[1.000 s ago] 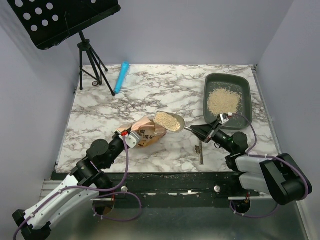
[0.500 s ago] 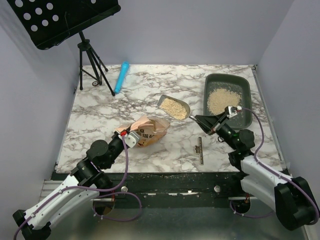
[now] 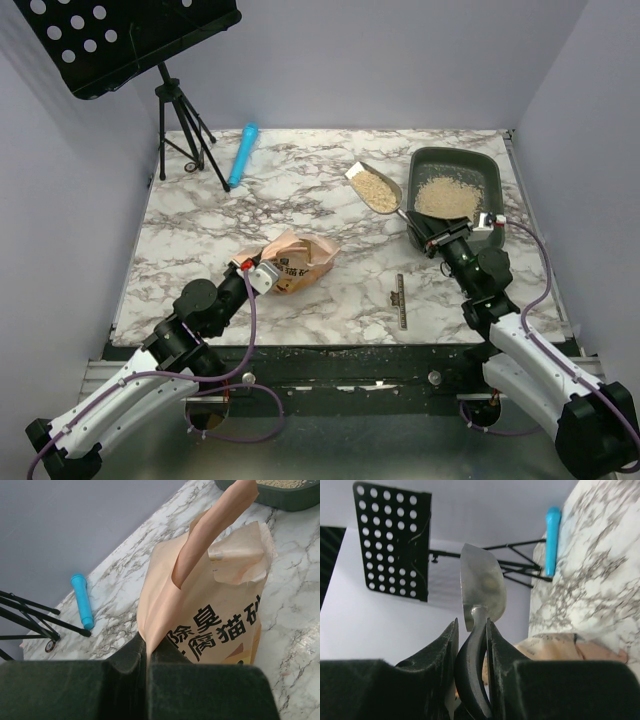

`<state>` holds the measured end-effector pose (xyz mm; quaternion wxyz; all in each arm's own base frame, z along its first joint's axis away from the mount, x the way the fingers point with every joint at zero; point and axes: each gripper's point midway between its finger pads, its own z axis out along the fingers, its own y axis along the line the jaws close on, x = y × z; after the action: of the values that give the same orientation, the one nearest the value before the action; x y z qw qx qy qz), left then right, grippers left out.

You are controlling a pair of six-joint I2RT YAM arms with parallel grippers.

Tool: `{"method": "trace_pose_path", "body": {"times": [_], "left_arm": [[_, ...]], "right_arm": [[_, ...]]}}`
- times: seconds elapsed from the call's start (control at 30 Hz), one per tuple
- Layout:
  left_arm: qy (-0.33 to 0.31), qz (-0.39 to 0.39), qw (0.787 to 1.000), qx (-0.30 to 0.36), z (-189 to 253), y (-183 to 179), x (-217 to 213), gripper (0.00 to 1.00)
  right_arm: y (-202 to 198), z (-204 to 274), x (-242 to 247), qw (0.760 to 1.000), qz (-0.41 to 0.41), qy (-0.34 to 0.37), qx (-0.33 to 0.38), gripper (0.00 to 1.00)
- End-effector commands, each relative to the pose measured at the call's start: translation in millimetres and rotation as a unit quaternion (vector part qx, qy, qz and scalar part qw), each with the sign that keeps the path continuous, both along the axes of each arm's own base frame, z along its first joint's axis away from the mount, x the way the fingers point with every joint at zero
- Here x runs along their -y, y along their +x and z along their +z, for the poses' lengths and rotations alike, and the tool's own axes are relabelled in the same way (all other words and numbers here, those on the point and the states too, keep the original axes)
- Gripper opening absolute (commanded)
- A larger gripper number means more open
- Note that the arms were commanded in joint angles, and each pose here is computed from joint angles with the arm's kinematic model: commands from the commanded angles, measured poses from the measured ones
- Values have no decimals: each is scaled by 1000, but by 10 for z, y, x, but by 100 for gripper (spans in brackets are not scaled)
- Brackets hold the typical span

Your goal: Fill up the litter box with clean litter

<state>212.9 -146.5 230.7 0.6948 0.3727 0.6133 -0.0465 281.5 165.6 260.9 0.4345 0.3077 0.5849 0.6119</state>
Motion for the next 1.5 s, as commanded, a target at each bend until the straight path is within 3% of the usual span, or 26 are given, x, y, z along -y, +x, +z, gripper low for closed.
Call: {"method": "trace_pose_path", "body": {"times": [0.0,0.4,0.7,1.13,1.3,1.47], "left_arm": [[-91,-8,993,79,677,-31,12,0],[-87,-13,993,75,652,-31,42,0],[-83,-18,994,70,620,-21,75,0],[-83,-16,994,70,624,-18,71,0],[-85,-19,994,71,634,-27,74,0],[-86,-21,994,70,634,-33,80,0]], "right_arm": [[238,217,385,992,-125,-5,22,1],[549,-200,1079,948,-311,-59,-25,0],[528,-683,1513,919,-374,-98,-72,1],[619,-1103,1560,882,-333,-291,-162,0],[655,-1087,1607,860,-323,-362,-155,0],[767,-984,1502,854,-281,-417,-130,0]]}}
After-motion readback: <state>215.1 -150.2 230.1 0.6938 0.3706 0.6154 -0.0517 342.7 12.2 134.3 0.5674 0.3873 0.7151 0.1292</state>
